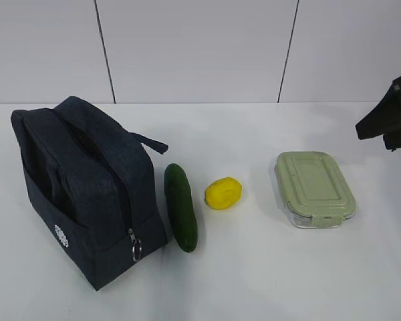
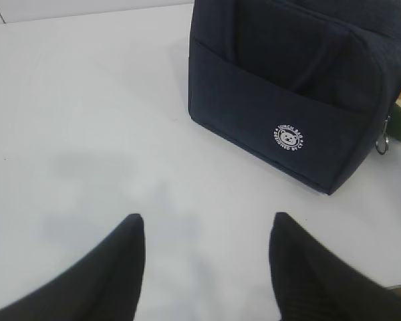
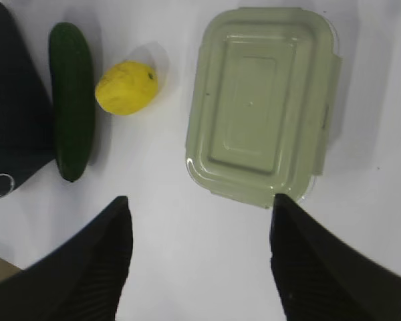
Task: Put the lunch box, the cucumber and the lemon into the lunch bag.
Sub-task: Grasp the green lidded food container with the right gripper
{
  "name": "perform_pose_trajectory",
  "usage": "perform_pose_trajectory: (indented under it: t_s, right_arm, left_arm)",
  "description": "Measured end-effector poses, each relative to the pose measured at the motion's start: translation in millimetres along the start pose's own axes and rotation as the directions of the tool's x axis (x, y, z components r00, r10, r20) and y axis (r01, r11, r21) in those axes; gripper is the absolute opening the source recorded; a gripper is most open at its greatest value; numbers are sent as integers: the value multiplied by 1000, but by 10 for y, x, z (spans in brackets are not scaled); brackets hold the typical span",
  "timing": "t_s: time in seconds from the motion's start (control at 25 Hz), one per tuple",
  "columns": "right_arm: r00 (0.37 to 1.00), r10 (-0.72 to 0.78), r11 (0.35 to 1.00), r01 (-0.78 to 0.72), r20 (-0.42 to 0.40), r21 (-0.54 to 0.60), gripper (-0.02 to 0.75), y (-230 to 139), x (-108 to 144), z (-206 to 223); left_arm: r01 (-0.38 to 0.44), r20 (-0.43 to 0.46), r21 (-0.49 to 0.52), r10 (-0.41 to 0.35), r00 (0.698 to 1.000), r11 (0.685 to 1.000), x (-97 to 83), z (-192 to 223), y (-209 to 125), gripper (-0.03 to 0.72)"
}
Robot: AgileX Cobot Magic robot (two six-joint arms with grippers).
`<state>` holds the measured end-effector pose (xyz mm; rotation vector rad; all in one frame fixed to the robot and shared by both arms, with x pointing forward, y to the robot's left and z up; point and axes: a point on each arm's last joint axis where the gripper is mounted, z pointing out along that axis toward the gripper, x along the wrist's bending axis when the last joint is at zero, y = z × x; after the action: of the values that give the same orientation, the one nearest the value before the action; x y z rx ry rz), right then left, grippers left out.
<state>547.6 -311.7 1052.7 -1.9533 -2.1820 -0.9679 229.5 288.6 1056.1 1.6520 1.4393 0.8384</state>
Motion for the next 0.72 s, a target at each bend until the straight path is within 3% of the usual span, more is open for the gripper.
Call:
perform_pose_trajectory:
  t_s: [0.44,0.72]
  right_arm:
    - [963,36,999,-38,-266,-1,491,40,-911,566]
    - [957,23,1000,-21,-290,10,570,186,-1235,902]
  left_arm:
    - [0,0,0,0,1000,1000,0,0,0,431]
    - [0,0,0,0,1000,1000,0,0,0,431]
